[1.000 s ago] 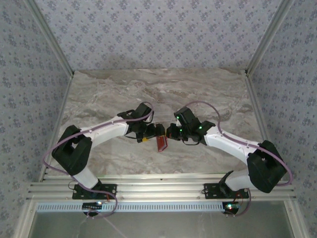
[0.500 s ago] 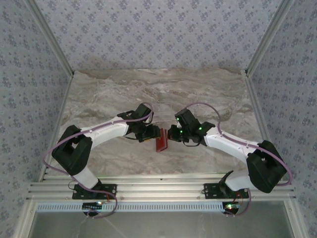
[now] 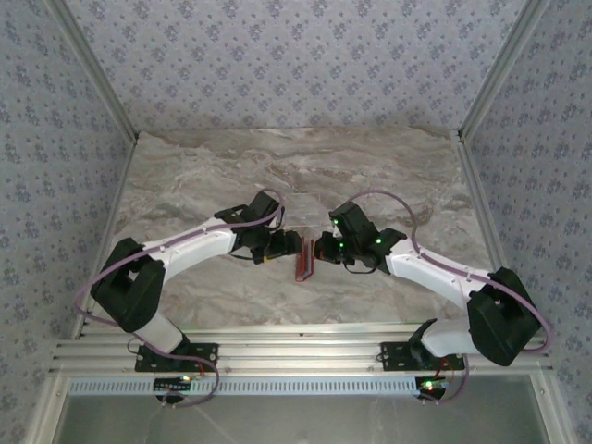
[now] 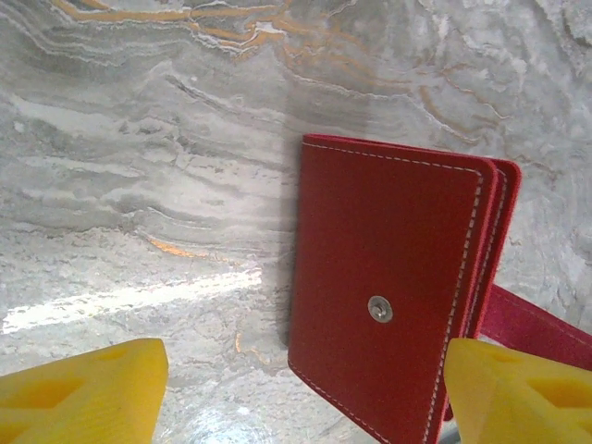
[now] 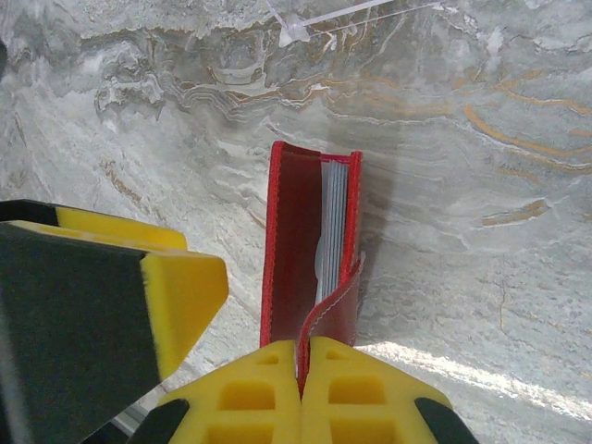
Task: Take the credit cards out of the card holder
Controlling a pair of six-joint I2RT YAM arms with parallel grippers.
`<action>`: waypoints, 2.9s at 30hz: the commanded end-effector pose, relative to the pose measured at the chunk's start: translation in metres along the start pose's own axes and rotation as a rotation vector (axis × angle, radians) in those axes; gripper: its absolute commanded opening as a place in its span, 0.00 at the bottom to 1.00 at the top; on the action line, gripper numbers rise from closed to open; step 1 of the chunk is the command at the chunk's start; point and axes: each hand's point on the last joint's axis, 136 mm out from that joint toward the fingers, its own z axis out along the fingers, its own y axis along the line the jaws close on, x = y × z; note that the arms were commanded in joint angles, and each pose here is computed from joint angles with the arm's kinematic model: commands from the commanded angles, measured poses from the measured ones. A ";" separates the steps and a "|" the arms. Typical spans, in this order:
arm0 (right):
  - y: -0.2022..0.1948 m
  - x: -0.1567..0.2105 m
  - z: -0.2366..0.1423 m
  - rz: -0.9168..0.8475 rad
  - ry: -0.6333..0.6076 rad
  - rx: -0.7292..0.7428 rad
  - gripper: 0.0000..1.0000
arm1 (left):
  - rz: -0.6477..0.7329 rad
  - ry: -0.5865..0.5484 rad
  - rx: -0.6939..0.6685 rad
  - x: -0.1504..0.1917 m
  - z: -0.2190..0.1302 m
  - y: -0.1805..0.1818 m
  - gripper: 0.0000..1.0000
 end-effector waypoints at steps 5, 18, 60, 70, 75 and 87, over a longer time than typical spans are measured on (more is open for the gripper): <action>0.008 -0.003 -0.004 0.006 -0.006 -0.017 0.00 | 0.016 0.018 0.071 -0.003 -0.001 -0.017 0.85; 0.002 -0.008 -0.013 0.002 -0.031 0.016 0.00 | 0.047 0.022 -0.106 -0.002 0.008 0.014 0.56; -0.025 -0.011 0.005 -0.067 0.048 0.160 0.00 | 0.044 0.057 -0.187 -0.013 0.024 0.042 0.35; -0.094 0.001 0.006 -0.055 0.072 0.354 0.00 | 0.070 0.094 -0.308 -0.005 0.039 0.064 0.31; -0.115 0.001 0.006 -0.060 0.063 0.454 0.04 | 0.064 0.111 -0.314 0.000 0.045 0.071 0.30; -0.051 -0.032 -0.039 -0.103 -0.021 0.361 0.33 | 0.060 0.060 -0.250 -0.008 0.028 0.051 0.32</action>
